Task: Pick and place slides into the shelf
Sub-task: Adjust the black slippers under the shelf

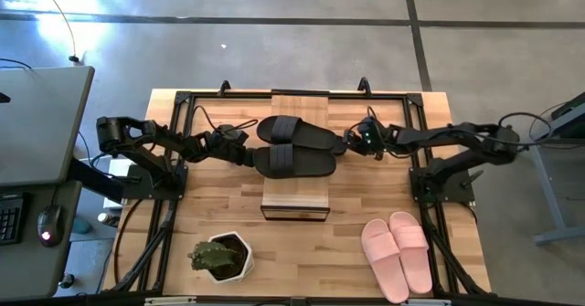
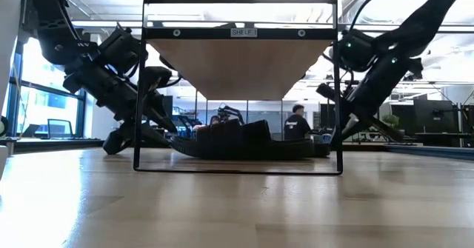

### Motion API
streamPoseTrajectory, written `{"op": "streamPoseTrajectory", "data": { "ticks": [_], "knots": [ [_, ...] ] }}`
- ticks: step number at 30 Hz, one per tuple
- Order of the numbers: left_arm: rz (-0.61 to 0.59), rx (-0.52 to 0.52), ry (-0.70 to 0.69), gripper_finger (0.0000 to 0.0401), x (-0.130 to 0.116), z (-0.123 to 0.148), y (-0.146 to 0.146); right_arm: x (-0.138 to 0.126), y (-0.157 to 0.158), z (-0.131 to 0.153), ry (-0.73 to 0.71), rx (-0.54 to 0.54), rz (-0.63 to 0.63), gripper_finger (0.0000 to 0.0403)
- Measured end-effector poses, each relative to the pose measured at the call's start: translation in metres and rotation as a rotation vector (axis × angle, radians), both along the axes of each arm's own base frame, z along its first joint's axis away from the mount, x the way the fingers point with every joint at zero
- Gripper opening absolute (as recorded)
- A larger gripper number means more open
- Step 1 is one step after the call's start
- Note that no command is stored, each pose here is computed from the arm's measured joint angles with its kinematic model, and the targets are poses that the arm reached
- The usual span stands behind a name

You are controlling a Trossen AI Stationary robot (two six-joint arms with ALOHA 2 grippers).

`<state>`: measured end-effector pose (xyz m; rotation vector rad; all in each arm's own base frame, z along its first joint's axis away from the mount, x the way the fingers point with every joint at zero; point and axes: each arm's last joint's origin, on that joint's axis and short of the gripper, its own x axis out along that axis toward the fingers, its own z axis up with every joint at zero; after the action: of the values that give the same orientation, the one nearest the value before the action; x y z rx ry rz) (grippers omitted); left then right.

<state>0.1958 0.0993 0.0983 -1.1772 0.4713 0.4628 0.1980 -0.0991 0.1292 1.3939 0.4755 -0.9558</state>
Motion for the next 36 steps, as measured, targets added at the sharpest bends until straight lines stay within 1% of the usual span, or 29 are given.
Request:
{"op": "streamPoseTrajectory", "data": {
  "ticks": [6,17,25,31,36],
  "knots": [
    [0.011,0.004,0.002,0.0122,0.0,0.0,0.0,0.008,-0.005,-0.001,-0.068,-0.033,-0.02,0.0],
    [0.033,0.002,-0.018,0.0122,0.001,0.002,0.001,0.02,-0.011,-0.009,-0.145,-0.045,-0.05,0.0],
    [0.046,0.009,-0.017,0.0122,0.001,0.002,0.002,0.019,-0.017,-0.01,-0.165,-0.052,-0.084,0.0],
    [0.048,0.011,-0.017,0.0122,0.001,0.002,0.002,0.023,-0.02,-0.003,-0.228,-0.106,-0.092,0.0],
    [0.049,0.011,-0.017,0.0122,0.001,0.002,0.002,0.021,-0.019,-0.002,-0.208,-0.113,-0.104,0.0]
  ]
}}
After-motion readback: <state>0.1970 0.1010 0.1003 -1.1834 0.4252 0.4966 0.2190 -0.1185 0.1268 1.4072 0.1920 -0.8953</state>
